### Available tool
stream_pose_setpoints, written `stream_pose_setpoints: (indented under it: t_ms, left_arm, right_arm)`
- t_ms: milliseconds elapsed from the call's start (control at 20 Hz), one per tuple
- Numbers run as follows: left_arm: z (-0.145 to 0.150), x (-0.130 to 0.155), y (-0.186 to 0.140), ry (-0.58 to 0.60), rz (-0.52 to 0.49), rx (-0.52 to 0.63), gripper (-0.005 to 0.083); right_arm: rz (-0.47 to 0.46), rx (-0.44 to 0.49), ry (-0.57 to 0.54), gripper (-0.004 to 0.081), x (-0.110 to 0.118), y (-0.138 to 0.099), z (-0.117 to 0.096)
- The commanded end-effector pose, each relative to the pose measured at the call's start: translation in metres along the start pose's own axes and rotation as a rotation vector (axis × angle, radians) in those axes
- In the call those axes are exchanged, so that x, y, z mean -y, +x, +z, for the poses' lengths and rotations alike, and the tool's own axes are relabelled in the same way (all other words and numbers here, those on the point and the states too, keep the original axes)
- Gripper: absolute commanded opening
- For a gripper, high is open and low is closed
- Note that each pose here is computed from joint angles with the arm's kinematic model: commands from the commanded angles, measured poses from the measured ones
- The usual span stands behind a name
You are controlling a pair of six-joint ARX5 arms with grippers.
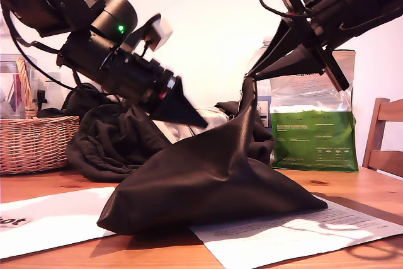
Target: Open the zipper in the zip bag in front of you
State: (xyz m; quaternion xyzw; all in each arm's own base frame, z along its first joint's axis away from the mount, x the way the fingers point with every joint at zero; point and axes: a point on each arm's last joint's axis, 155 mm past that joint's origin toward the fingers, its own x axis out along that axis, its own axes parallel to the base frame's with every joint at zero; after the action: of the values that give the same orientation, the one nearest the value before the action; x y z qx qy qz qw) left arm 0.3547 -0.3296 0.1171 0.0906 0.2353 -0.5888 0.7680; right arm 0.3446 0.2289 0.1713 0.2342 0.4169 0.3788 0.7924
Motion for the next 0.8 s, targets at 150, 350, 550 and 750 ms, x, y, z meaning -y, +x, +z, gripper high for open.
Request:
stream_pose_setpoints:
  t_ms: [150,350,550,750]
  left_arm:
    - [0.007,0.041,0.016,0.031,-0.137,0.037,0.0249]
    - [0.009,0.027,0.030,0.088,0.016,0.011,0.0249]
    - [0.010,0.015,0.033,0.103,0.105,-0.002,0.0249]
    - [0.015,0.008,0.030,0.105,0.125,0.018,0.0204]
  right_arm:
    - [-0.001,-0.002,-0.005,-0.0012,-0.001,0.001,0.000]
    - [-0.002,-0.006,-0.002,-0.0012,-0.001,0.002,-0.001]
    - [-0.002,-0.007,-0.001,-0.0012,0.000,0.001,-0.001]
    - [-0.002,-0.008,-0.001,-0.0012,-0.001,0.002,-0.001]
